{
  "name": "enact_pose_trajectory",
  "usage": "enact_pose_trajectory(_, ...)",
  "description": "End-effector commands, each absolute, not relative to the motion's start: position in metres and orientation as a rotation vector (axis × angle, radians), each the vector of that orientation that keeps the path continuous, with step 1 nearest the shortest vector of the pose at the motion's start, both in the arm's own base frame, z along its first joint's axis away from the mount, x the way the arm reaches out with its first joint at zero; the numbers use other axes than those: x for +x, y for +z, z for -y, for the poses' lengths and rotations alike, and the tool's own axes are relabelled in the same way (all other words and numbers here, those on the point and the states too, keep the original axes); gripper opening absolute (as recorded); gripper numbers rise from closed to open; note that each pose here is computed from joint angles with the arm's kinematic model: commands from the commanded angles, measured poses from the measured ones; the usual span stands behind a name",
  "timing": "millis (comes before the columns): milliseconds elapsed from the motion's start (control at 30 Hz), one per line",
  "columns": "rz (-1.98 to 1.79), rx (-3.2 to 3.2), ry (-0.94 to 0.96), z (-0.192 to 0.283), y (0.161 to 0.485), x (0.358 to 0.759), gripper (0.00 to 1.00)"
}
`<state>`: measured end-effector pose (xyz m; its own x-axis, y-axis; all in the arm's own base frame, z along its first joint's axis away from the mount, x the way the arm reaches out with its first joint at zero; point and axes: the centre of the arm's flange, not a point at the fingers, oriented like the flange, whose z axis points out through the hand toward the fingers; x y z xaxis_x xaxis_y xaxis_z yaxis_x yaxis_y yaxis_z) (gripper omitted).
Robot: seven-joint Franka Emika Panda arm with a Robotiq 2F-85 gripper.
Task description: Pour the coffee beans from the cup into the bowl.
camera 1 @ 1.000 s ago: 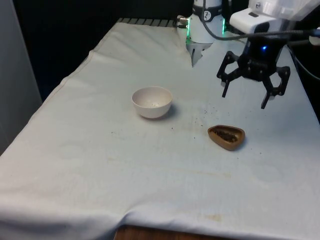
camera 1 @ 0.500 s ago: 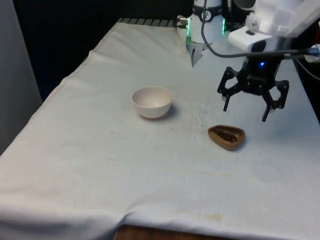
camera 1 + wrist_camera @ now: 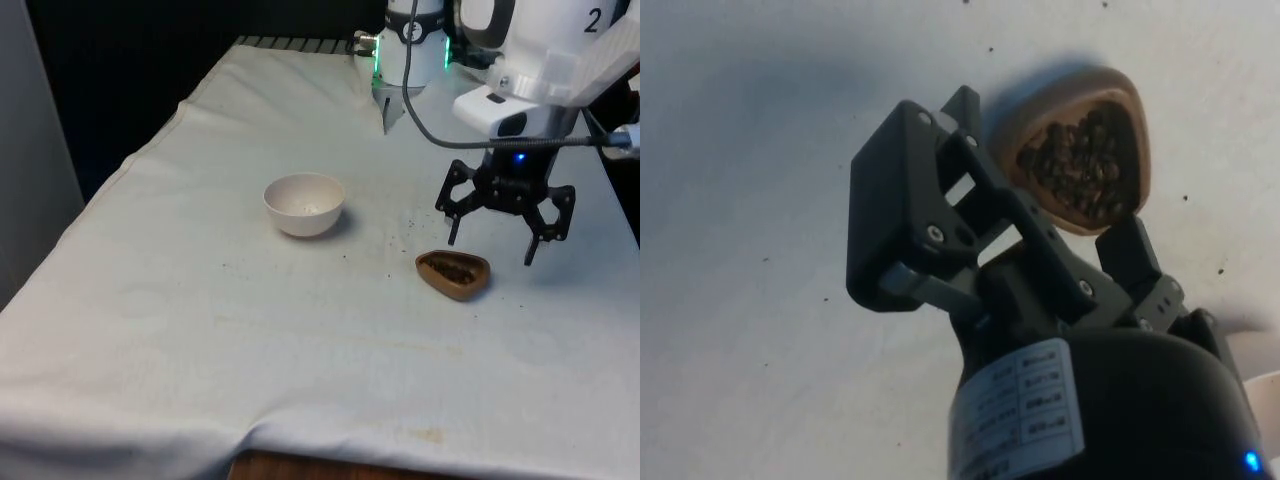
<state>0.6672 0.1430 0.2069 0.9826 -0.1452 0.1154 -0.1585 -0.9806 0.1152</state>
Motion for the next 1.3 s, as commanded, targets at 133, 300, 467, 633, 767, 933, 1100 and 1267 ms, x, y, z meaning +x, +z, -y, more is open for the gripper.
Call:
enact_pose_trajectory(133, 0.240, 3.010, 0.162, -0.145, 0.203, 0.669, 1.00)
enact_pose_trajectory(300, 0.238, 3.007, 0.164, -0.147, 0.202, 0.671, 1.00)
enact_pose_trajectory(467, 0.239, 3.007, 0.163, -0.147, 0.199, 0.672, 1.00)
enact_pose_trajectory(633, 0.246, 3.006, 0.157, -0.146, 0.192, 0.674, 1.00)
enact_pose_trajectory(767, 0.255, 3.006, 0.154, -0.146, 0.188, 0.676, 1.00)
enact_pose_trajectory(933, 0.256, 3.006, 0.146, -0.145, 0.186, 0.676, 1.00)
enact_pose_trajectory(1100, 0.277, 3.005, 0.145, -0.145, 0.178, 0.679, 1.00)
enact_pose_trajectory(1267, 0.287, 3.004, 0.141, -0.144, 0.174, 0.680, 1.00)
